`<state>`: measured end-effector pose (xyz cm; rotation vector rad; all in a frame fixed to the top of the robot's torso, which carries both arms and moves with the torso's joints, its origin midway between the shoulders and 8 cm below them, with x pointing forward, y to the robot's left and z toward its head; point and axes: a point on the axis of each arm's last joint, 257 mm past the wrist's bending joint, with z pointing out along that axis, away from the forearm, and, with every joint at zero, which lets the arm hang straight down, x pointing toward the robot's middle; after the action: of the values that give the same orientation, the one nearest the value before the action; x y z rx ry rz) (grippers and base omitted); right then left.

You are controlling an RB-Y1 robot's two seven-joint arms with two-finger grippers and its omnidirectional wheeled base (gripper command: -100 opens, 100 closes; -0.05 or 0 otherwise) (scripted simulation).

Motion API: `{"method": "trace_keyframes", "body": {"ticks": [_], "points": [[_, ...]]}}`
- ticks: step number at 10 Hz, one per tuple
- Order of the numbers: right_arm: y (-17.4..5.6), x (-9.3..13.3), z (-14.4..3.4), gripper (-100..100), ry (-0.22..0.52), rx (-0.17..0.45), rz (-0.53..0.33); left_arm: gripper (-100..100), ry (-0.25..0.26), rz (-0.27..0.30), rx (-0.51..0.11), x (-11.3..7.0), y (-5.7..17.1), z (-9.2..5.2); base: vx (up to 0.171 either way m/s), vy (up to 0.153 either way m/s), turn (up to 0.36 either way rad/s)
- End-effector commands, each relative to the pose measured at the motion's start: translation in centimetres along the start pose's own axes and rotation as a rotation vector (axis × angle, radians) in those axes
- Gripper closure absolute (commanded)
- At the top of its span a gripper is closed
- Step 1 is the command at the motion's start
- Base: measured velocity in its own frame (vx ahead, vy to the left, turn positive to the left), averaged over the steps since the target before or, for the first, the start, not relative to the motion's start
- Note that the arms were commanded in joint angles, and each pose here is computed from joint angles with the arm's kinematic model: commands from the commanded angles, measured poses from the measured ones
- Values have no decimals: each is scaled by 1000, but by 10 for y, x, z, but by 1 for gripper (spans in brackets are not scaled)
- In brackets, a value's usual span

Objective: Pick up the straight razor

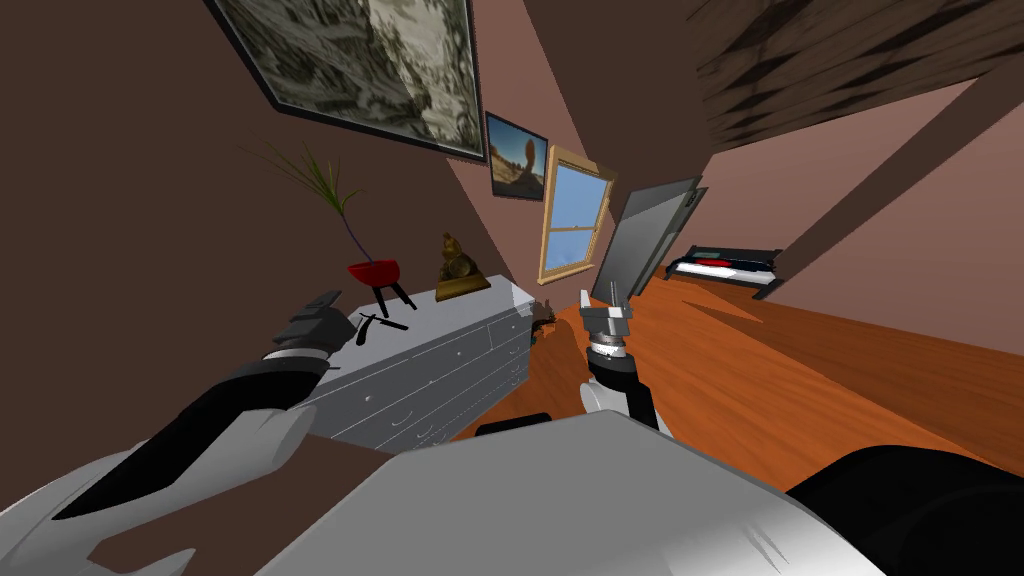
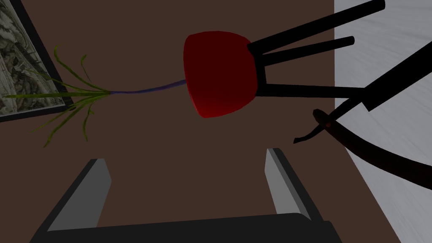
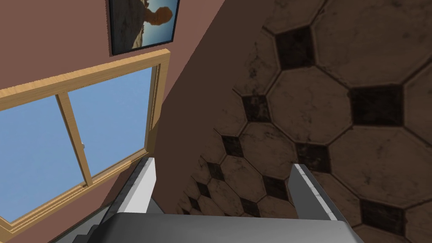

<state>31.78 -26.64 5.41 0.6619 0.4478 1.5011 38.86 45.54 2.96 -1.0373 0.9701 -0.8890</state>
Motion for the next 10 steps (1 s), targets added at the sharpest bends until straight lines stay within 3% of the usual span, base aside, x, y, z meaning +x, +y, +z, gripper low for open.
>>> {"method": "trace_keyframes", "body": {"ticks": [1,10], "points": [[0,0,0,0,0,0,0,-100,-14,0,-40,-6,8,1,7,-8,-36],[0,0,0,0,0,0,0,-100,-77,-4,-218,-36,34,-1,8,-4,-44]]}}
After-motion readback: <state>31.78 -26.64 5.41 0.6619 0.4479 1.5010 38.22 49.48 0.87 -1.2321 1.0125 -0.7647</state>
